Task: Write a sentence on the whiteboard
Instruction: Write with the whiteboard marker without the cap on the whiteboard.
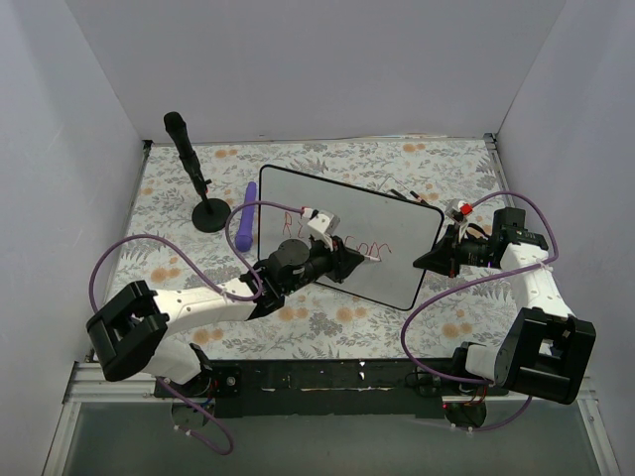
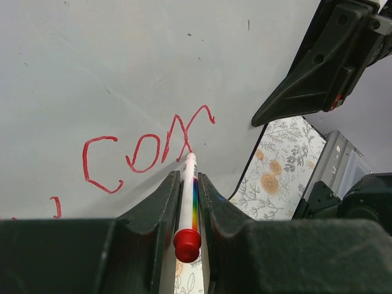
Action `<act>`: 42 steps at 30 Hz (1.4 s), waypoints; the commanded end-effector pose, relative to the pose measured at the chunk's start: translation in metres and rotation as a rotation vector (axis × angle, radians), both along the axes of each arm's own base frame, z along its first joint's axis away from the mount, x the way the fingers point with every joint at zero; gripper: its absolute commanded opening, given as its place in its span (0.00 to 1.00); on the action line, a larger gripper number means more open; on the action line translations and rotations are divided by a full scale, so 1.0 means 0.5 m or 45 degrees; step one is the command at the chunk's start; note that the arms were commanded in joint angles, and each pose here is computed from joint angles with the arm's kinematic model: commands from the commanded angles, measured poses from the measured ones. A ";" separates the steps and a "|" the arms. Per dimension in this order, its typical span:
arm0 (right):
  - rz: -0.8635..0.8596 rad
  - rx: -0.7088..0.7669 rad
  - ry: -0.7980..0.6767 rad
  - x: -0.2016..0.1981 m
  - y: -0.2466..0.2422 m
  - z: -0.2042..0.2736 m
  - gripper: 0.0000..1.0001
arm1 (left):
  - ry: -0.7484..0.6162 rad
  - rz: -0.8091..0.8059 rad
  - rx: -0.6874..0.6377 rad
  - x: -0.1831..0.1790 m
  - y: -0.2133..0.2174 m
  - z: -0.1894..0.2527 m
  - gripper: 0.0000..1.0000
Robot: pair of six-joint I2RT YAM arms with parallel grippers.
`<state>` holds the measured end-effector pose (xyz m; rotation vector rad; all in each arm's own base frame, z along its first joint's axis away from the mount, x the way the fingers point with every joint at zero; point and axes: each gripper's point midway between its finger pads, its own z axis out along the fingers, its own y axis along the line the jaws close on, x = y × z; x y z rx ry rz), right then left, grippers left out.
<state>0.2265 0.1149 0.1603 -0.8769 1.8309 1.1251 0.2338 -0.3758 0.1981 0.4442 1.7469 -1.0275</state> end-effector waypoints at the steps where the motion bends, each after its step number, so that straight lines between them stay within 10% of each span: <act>1: 0.009 -0.067 -0.061 0.009 -0.006 -0.006 0.01 | -0.059 0.012 -0.071 0.019 -0.011 0.058 0.00; 42: 0.010 -0.070 -0.058 0.009 -0.006 -0.007 0.01 | 0.019 0.003 -0.003 0.024 -0.009 0.013 0.00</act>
